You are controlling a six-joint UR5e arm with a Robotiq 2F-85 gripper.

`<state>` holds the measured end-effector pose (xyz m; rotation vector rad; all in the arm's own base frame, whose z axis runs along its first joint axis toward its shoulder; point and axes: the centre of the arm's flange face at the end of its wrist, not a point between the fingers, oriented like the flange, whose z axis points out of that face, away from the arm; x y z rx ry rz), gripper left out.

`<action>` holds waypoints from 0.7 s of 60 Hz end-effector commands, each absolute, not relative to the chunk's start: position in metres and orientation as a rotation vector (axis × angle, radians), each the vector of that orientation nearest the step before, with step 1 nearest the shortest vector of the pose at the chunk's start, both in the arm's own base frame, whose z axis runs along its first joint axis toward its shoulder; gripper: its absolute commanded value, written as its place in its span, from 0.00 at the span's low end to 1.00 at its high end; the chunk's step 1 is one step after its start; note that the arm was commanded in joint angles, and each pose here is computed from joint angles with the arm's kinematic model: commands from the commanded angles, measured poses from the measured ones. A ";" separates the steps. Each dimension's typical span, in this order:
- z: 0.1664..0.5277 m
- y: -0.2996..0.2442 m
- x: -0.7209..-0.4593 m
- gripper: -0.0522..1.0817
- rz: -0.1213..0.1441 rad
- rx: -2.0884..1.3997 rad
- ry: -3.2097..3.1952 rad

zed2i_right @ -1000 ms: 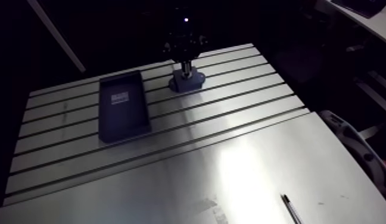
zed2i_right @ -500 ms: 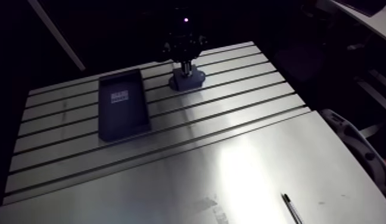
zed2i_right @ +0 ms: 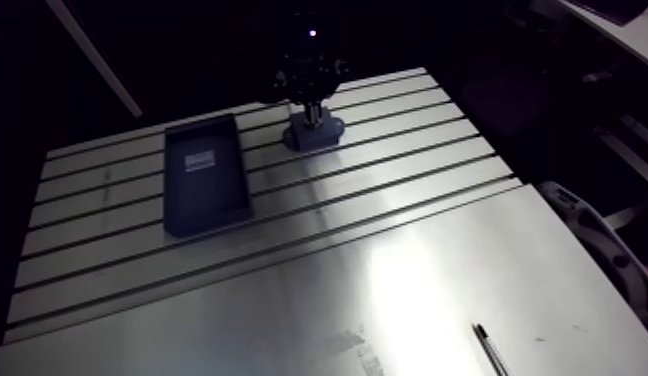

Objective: Pick up the bearing and press it into the housing until flush.

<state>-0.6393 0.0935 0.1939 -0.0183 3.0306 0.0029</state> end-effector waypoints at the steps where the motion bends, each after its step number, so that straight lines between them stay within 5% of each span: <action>1: 0.193 0.094 -0.640 0.99 0.006 -0.020 3.030; 42: 0.191 0.094 -0.642 0.99 0.008 -0.018 3.037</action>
